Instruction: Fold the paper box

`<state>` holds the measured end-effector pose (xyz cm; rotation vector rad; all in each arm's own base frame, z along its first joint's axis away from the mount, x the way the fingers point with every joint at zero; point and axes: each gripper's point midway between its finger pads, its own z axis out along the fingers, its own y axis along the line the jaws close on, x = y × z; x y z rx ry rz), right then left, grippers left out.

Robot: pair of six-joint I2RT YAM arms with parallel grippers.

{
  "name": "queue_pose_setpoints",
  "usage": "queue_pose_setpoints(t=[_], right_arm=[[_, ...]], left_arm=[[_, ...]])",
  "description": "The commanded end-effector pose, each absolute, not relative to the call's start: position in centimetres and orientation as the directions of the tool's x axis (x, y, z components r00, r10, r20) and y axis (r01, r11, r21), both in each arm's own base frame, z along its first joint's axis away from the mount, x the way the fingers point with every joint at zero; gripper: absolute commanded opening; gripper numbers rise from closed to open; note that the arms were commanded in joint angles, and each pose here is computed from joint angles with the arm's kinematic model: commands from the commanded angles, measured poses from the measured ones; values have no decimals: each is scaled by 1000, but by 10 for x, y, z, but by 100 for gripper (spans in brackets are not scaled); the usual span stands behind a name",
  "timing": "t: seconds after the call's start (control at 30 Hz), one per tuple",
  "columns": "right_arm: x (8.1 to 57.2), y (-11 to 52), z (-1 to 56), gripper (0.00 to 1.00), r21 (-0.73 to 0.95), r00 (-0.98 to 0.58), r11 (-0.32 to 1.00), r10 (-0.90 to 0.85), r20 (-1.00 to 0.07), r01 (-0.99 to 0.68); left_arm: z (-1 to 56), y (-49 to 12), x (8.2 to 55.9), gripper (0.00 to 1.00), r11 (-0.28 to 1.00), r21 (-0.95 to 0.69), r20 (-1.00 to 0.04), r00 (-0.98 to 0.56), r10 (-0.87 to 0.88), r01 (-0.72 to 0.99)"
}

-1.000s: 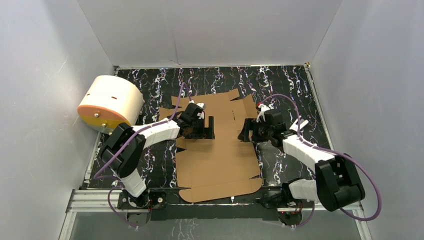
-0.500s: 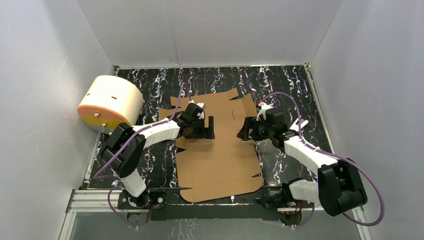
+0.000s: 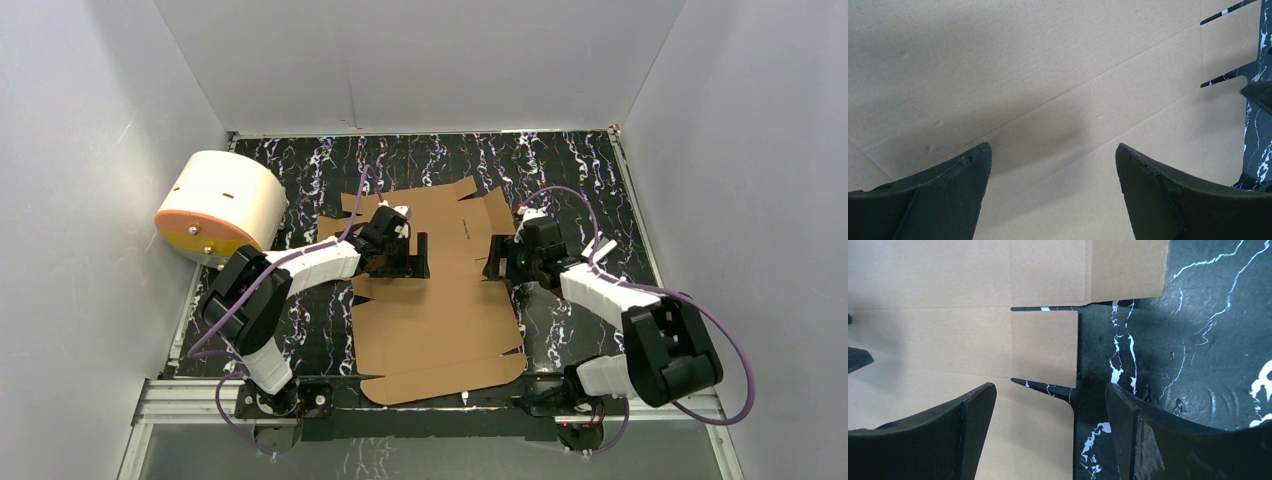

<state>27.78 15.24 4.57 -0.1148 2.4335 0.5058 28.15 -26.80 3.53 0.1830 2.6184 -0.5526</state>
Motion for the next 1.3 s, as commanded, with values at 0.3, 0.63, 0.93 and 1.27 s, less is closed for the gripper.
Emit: queue_pose_setpoints(t=[0.3,0.63,0.93,1.27], right_arm=[[291,194,64,84,462,-773,816,30,-634,-348],[281,216,109,78,530,-733,712,31,-679,-461],[272,238,109,77,550,-744,672,-2,-669,-496],[270,254,74,77,542,-790,704,-45,-611,-459]], left_arm=[[19,-264,276,91,921,-321,-433,-899,63,219],[20,-266,277,91,920,-327,-434,-899,58,217],[20,-267,277,91,918,-331,-434,-899,57,218],[22,-267,277,91,916,-335,-440,-896,56,222]])
